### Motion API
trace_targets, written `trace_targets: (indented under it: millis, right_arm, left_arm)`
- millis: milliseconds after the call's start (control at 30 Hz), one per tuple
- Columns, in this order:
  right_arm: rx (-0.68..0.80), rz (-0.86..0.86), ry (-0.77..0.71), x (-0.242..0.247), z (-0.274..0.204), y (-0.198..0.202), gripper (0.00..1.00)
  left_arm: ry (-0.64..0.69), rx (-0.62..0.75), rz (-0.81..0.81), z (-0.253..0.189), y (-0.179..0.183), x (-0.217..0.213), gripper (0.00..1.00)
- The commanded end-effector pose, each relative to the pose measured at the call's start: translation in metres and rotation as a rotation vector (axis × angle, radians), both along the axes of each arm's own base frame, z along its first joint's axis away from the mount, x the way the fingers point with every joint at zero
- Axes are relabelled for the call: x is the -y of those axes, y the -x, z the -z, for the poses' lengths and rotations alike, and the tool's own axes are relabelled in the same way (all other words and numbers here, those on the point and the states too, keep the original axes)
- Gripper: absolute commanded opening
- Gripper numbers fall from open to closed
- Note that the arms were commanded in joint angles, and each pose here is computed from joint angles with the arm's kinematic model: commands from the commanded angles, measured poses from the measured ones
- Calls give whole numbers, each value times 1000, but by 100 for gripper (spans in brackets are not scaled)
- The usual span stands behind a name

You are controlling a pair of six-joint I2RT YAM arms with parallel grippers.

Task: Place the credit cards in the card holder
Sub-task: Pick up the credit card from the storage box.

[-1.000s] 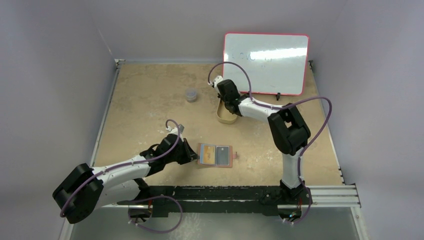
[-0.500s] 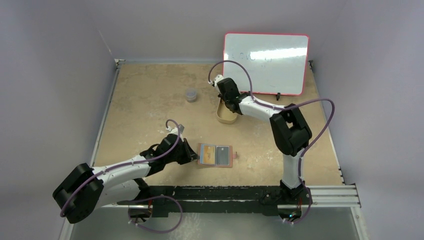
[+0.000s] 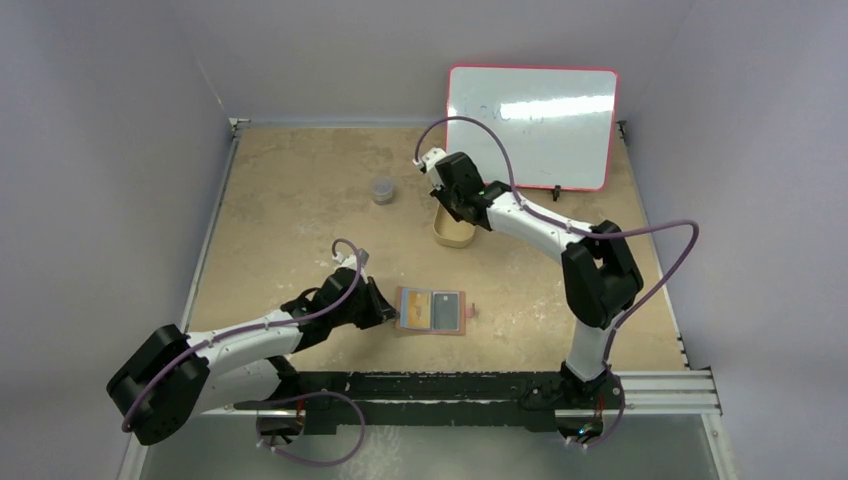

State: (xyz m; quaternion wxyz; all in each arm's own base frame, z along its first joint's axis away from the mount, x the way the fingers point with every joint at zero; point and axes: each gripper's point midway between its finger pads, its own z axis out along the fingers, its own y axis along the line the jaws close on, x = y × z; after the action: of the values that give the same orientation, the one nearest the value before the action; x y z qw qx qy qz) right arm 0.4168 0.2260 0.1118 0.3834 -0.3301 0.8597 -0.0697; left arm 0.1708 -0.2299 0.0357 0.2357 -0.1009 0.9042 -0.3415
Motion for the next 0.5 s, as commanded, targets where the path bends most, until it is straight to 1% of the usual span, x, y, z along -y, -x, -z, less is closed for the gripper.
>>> trace_targets:
  millis: [0,100,233,367,467]
  right_arm:
    - [-15,-9,-110,-13,-23,17,0]
    - [-34,28,-169,-15,-31,26,0]
    - [-75,77,-317,-23,-43,43,0]
    - [-124,90,-518,-39,-52,68,0]
    - [-148,105,-659,-44,-61,89,0]
  left_arm:
    - [62,49,-24,-17,-12,9,6]
    - [57,53,-38,-19,-13,6,10]
    - [33,65,-79,-22,-17,-1,19]
    - [-10,81,-135,-29,-24,-12,27]
    - [-6,107,-158,-42,-29,-14,31]
